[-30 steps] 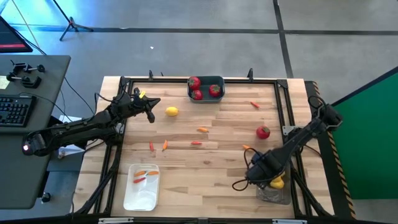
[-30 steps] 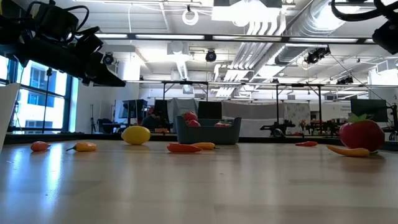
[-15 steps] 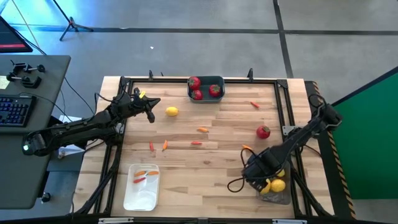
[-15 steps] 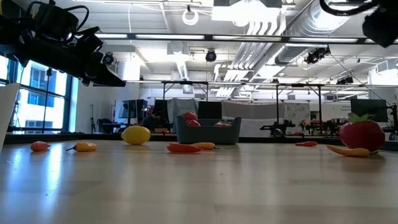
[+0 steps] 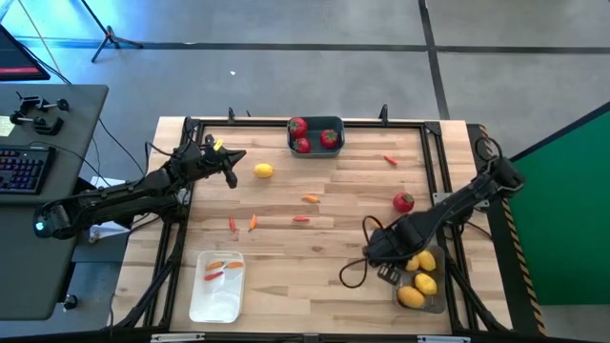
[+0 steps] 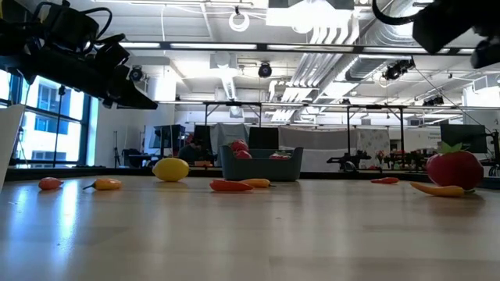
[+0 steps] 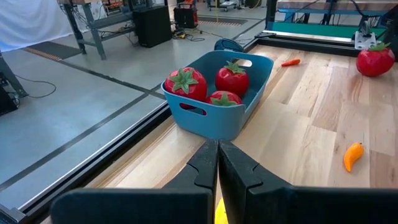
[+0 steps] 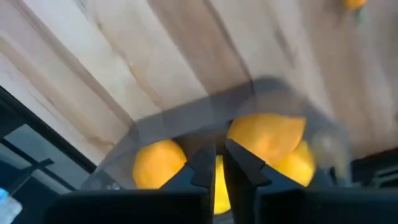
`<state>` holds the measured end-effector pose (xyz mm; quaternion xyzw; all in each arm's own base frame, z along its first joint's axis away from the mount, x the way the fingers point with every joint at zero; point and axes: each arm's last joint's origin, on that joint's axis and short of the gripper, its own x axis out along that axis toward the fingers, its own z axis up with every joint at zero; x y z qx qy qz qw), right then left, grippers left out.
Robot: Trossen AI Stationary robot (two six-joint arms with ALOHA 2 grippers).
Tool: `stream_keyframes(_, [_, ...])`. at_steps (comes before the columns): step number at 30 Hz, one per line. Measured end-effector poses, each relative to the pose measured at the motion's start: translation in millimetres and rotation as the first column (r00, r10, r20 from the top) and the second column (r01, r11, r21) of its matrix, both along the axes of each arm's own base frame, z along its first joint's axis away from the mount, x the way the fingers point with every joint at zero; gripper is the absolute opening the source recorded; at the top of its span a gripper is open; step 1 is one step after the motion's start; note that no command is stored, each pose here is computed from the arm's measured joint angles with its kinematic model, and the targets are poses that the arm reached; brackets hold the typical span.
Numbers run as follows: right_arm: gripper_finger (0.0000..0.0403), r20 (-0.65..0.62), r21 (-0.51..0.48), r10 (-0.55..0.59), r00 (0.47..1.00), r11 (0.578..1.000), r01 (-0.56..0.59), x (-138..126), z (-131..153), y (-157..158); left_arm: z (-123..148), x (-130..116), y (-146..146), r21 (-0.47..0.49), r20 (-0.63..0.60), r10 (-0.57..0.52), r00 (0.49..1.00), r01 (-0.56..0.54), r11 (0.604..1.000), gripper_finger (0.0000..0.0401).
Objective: Sort produce into baskets
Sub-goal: Put the top center orange chili pepper into the white bin
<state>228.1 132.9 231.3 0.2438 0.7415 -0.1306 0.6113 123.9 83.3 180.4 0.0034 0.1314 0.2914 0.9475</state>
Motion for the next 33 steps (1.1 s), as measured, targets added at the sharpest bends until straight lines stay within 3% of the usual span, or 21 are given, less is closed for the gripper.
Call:
stream_keyframes(13, [0.0001, 0.224, -0.125, -0.018, 0.975, 0.991, 0.047, 1.4, 34.6, -64.9, -0.2, 0.5, -0.7, -0.010, 0.005, -0.026, 1.000, 0.027, 1.000, 0.0000])
stream_keyframes(21, [0.0000, 0.523, -0.217, 0.092, 0.847, 0.976, 0.028, 54.7, 26.2, -90.8, -1.4, 2.7, -4.9, -0.024, -0.001, -0.103, 0.995, 0.103, 0.994, 0.0000])
stream_keyframes(27, [0.0010, 0.611, -0.269, 0.164, 0.774, 0.963, 0.008, 90.6, 7.3, -109.9, -2.2, 5.4, -9.9, 0.007, -0.034, -0.159, 0.987, 0.159, 0.987, 0.0000])
stream_keyframes(33, [0.0073, 0.636, -0.324, 0.225, 0.738, 0.946, -0.010, 122.1, -24.8, -127.7, -1.5, 6.8, -12.1, 0.008, -0.025, -0.174, 0.984, 0.174, 0.985, 0.0000])
